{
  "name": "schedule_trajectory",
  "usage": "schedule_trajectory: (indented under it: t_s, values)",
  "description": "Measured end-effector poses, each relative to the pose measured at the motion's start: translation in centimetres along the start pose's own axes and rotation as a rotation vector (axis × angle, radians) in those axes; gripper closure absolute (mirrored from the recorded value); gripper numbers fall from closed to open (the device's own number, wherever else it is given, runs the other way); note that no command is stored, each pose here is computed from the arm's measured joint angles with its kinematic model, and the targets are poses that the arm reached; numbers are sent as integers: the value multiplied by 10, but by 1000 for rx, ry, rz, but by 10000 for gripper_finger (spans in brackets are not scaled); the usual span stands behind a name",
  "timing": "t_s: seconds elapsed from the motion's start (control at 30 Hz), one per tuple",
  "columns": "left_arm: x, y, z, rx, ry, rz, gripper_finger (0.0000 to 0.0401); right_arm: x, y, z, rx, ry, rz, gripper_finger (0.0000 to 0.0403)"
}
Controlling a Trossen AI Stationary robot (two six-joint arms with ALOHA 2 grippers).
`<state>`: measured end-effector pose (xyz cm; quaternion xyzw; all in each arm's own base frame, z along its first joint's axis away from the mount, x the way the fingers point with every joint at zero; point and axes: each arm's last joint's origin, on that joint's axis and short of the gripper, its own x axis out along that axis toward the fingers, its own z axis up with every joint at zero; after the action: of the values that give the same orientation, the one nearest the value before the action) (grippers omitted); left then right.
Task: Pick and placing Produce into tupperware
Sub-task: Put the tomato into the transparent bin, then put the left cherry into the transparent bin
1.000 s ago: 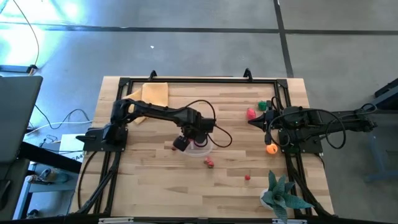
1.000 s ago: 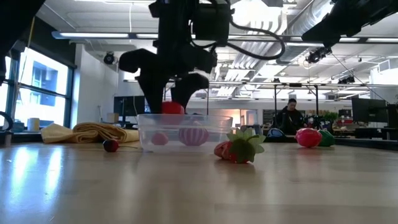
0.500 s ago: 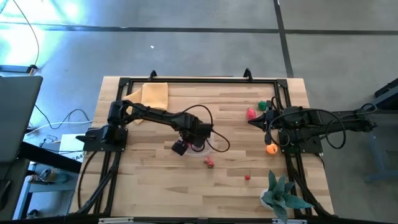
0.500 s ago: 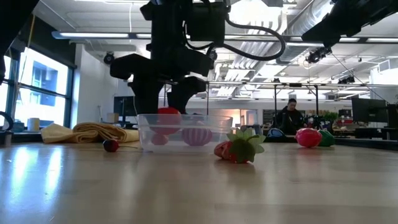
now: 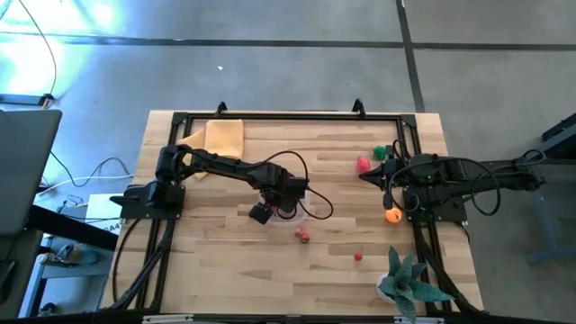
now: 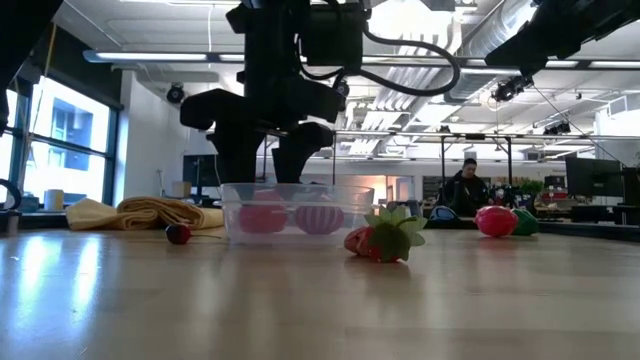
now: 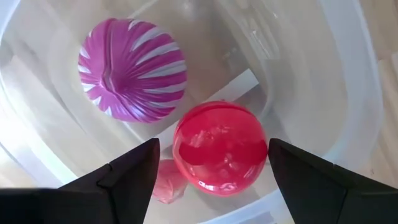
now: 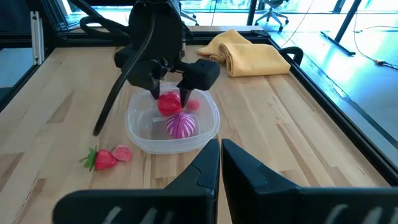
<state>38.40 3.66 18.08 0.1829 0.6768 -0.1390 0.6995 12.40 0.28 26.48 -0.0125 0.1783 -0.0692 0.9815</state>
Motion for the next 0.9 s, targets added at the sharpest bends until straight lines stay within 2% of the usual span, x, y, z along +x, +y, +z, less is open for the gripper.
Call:
schedule_trajectory:
  t_s: [0.2,0.37,0.47,0.63,0.9]
  values:
    - [-5,0,-2,0,7,10,110,0,0,0,0,0,0,394]
    - [-33,-2,-9,-27,8,63,110,0,0,0,0,0,0,394]
    - [-54,-7,-20,-102,26,85,110,0,0,0,0,0,0,394]
    - [-78,-19,-32,-290,42,147,110,0,0,0,0,1,0,394]
    - [-82,-53,-33,-448,118,267,110,0,0,0,0,2,0,394]
